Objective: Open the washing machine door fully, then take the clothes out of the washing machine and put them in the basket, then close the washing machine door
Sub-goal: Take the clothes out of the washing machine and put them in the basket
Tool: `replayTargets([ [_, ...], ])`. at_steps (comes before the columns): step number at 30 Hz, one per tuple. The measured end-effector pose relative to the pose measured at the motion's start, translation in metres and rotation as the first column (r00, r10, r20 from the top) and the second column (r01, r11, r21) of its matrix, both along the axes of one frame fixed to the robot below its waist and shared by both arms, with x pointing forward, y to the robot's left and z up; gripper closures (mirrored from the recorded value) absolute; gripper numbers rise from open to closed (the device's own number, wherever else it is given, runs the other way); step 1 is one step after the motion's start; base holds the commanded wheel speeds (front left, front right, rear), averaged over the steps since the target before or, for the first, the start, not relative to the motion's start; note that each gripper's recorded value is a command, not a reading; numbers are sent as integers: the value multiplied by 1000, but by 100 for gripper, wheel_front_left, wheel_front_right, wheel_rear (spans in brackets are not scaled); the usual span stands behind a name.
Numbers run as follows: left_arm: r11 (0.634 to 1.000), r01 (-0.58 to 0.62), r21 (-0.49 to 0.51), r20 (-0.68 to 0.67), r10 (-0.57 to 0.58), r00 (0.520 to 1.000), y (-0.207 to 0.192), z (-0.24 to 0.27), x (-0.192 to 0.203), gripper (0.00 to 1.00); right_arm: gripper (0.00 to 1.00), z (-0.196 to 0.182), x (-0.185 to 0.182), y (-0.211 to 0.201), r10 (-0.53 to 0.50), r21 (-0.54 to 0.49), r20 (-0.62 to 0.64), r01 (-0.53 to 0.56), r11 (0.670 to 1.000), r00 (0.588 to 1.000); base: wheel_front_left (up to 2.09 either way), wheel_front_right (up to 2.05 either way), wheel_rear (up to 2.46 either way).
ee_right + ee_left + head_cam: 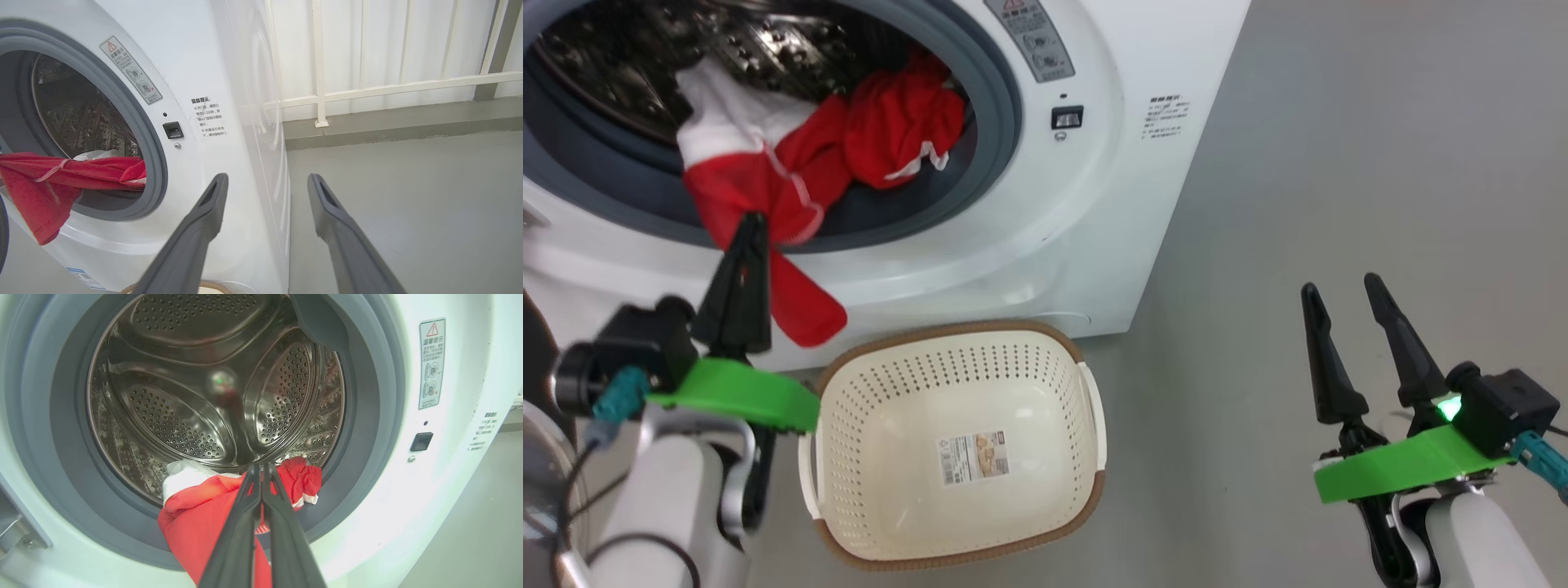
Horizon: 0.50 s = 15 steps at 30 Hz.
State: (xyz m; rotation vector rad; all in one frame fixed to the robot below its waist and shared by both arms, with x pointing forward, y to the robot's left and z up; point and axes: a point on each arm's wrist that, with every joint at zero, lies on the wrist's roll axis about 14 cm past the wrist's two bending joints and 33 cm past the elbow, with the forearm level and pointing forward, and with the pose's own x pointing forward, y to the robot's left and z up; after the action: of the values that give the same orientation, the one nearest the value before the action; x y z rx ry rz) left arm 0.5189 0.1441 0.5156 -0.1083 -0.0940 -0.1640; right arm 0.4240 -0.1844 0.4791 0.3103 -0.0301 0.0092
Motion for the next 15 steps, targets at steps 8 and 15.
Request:
replayTargets([
  [8, 1000, 5, -15, 19, -5, 1000, -2, 9, -38, 100, 0, 10, -17, -4, -16, 6, 19, 15, 1000, 1000, 0, 0, 0],
  [15, 999, -3, -36, 47, 4, 999, -2, 25, -67, 100, 0, 18, -25, -7, -24, 8, 39, 24, 1000, 999, 0, 0, 0],
])
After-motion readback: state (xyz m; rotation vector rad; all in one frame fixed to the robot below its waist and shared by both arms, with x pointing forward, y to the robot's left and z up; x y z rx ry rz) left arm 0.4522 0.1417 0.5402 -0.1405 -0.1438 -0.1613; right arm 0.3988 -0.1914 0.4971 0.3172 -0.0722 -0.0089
